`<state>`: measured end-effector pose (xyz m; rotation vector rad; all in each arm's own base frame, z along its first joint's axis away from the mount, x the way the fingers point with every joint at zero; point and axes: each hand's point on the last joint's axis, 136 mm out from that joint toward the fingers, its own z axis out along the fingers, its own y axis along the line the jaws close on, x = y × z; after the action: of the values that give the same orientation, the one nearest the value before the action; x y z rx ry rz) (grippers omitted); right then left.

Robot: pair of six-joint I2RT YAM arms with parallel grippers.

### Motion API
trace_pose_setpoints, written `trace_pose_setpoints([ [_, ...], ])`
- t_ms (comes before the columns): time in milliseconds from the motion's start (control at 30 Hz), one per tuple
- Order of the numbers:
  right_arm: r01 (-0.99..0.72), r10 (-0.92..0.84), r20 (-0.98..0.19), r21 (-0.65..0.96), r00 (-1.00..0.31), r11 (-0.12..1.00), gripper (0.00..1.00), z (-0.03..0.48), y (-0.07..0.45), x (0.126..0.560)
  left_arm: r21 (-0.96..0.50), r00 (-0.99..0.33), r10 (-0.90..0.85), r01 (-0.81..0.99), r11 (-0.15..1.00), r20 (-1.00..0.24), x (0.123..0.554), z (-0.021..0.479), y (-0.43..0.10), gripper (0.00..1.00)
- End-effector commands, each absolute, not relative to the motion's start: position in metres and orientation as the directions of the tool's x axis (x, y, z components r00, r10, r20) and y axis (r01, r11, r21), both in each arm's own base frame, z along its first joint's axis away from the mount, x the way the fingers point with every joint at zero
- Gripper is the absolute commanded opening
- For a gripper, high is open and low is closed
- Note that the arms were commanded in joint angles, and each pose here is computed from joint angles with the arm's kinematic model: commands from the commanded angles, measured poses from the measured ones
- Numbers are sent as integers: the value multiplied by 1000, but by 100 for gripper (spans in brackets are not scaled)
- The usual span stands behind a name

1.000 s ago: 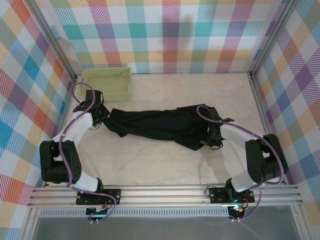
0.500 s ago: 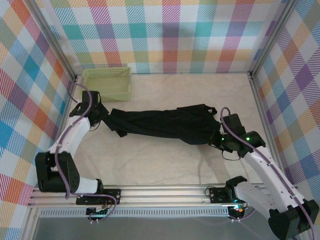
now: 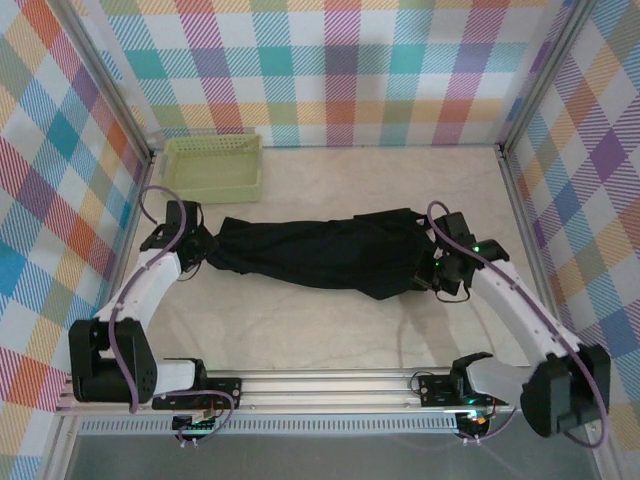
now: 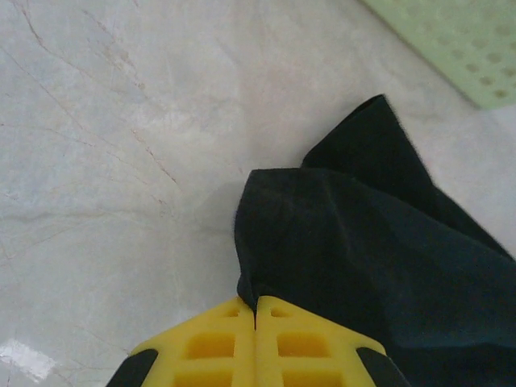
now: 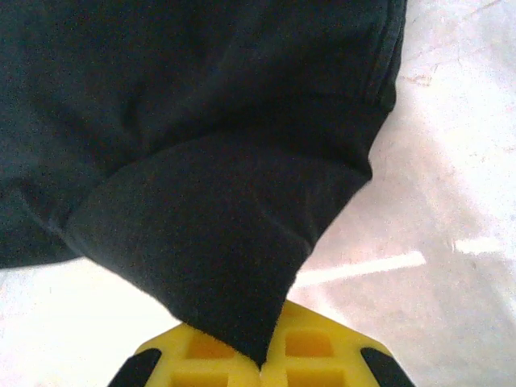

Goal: Fold the inside-out t-shirt

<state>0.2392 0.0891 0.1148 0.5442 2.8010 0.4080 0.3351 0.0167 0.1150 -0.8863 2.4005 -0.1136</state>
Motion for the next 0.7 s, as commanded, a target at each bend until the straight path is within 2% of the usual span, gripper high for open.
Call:
trace_pose_setpoints([
  [0, 298, 413, -220, 414, -884, 860, 0, 115, 94, 286, -231, -648, -594, -559, 796, -477, 354, 116, 15, 0],
  [133, 306, 417, -217, 408, -883, 860, 2, 114, 93, 342, -192, -652, -593, -580, 792, -473, 379, 116, 21, 0],
  [200, 318, 422, -205, 401, -883, 859, 15, 108, 92, 363, -167, -658, -592, -592, 789, -465, 386, 112, 23, 0],
  [267, 327, 427, -200, 393, -882, 860, 33, 104, 90, 383, -145, -659, -597, -607, 782, -458, 390, 108, 26, 0],
  [400, 310, 406, -218, 370, -887, 876, 49, 107, 86, 395, -136, -673, -600, -609, 781, -433, 392, 100, 23, 0],
  [500, 286, 394, -249, 377, -885, 881, 51, 116, 84, 384, -135, -678, -597, -605, 784, -430, 391, 99, 23, 0],
  [667, 301, 407, -216, 396, -888, 868, 42, 105, 85, 355, -144, -678, -597, -601, 786, -429, 387, 99, 21, 0],
])
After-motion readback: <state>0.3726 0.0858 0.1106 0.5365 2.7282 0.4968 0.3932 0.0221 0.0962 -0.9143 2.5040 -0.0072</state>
